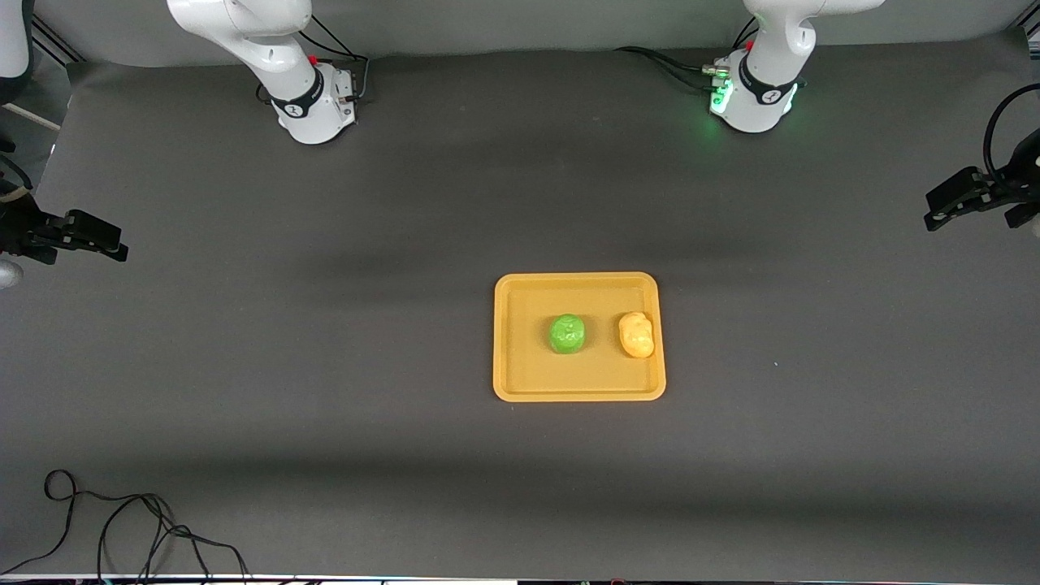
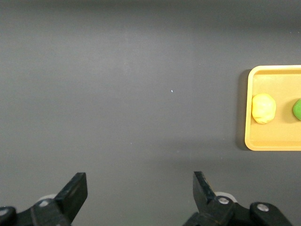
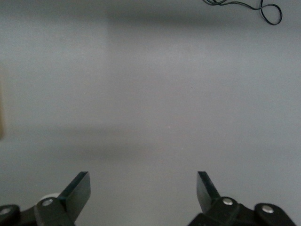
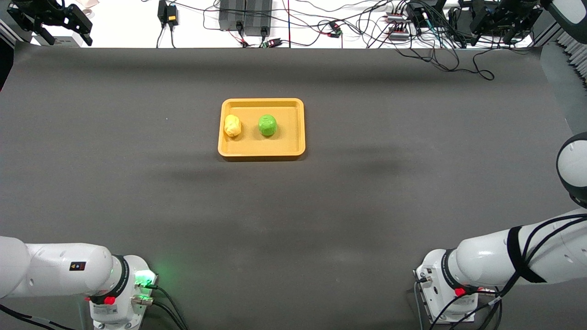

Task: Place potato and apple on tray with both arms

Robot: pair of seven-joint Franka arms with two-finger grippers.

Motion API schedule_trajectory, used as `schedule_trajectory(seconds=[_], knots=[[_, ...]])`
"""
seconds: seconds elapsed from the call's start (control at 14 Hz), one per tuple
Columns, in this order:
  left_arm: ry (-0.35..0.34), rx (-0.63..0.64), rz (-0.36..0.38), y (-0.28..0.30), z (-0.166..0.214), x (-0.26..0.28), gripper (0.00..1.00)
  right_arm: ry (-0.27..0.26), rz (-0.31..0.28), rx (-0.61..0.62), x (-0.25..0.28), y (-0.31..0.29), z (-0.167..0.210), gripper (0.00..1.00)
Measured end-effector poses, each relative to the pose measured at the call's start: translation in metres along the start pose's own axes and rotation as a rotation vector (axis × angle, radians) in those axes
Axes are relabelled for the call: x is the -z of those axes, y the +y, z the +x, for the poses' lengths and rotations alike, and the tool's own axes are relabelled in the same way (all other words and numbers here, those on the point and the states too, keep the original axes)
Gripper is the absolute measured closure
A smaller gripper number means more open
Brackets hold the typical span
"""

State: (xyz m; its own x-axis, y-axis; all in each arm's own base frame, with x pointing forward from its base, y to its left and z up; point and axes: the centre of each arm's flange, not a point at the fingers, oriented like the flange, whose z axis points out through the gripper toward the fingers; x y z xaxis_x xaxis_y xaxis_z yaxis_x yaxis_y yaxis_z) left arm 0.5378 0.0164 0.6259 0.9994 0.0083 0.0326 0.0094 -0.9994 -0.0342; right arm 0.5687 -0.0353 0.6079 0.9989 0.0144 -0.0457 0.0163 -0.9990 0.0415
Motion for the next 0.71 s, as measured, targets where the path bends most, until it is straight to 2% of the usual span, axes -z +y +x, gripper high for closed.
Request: schedule_trajectory(seconds=[0.36,0.71], knots=[[0.001,0.000,0.000,-0.0002,0.0001,0.0000,0.00,0.000,0.000,0.000,0.0006,-0.0001,-0.0005,0.00],[0.000,0.000,0.000,-0.0002,0.0002,-0.0002,0.00,-0.032,0.012,-0.005,-0.0012,-0.0013,-0.0046,0.00]])
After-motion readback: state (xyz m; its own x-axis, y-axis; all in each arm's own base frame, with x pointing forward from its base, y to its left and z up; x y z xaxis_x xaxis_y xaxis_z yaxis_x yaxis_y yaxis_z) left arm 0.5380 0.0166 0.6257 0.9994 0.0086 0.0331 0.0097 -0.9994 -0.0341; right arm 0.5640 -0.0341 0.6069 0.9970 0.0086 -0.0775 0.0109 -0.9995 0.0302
